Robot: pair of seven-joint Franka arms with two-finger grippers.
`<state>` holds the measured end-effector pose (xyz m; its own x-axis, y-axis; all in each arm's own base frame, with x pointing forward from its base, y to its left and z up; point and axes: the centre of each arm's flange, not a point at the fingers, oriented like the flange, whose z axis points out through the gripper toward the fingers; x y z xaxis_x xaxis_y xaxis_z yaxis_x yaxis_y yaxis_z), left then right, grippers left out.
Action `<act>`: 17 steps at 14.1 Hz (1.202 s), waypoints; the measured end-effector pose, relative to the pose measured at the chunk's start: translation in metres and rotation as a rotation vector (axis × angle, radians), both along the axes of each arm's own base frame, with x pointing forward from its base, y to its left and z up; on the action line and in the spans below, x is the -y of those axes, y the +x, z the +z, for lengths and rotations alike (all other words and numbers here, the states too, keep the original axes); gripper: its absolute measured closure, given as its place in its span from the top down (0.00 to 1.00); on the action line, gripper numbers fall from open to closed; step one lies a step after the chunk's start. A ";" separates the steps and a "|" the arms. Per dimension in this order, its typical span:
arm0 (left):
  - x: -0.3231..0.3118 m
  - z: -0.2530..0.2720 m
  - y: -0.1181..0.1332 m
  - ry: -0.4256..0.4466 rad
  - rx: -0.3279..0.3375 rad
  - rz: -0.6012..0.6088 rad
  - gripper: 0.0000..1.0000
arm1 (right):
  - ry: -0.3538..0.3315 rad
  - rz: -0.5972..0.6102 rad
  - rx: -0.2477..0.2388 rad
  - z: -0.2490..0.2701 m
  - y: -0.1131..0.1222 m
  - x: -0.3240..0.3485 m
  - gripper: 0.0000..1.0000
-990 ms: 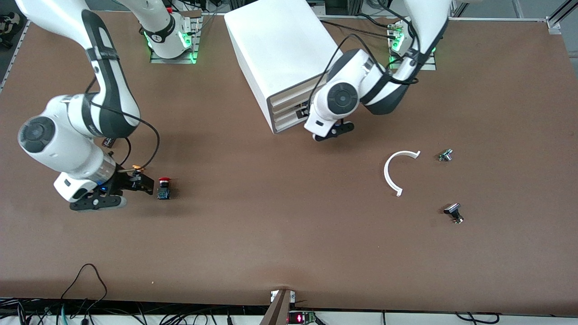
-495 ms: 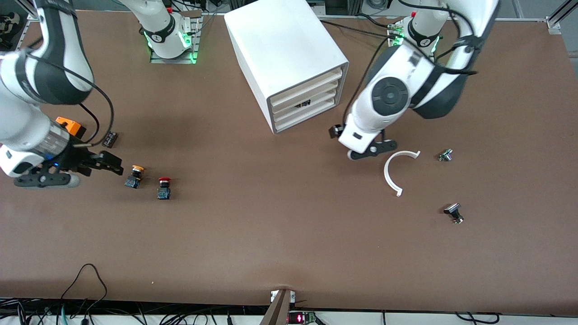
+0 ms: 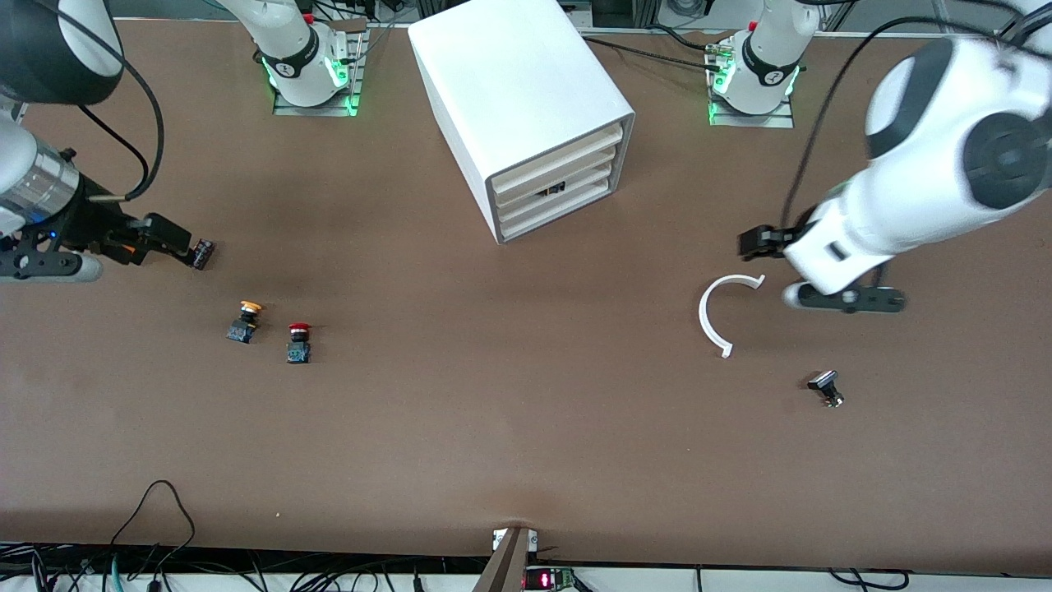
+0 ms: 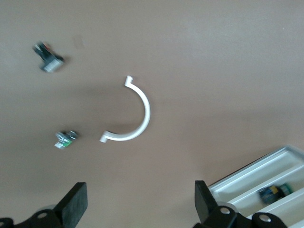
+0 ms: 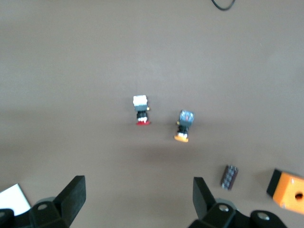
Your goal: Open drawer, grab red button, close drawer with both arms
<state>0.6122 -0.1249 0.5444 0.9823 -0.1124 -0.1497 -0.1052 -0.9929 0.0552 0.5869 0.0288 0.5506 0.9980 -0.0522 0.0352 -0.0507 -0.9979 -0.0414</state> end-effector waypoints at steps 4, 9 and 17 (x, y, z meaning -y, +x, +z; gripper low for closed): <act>-0.077 0.053 -0.025 0.024 0.135 -0.017 1.00 | -0.006 -0.055 -0.023 0.024 -0.021 -0.014 1.00; -0.104 0.063 -0.058 0.035 0.172 -0.050 1.00 | -0.011 -0.065 -0.002 0.041 -0.030 -0.010 1.00; -0.116 0.041 -0.060 0.036 0.136 -0.038 1.00 | -0.058 -0.033 -0.003 0.044 -0.034 -0.021 1.00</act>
<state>0.5521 -0.0093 0.5858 0.9890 -0.1465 -0.0198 -0.1465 -0.9892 0.0021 0.5534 0.0499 0.5947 0.9959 -0.0829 0.0360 -0.0836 -0.9964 0.0167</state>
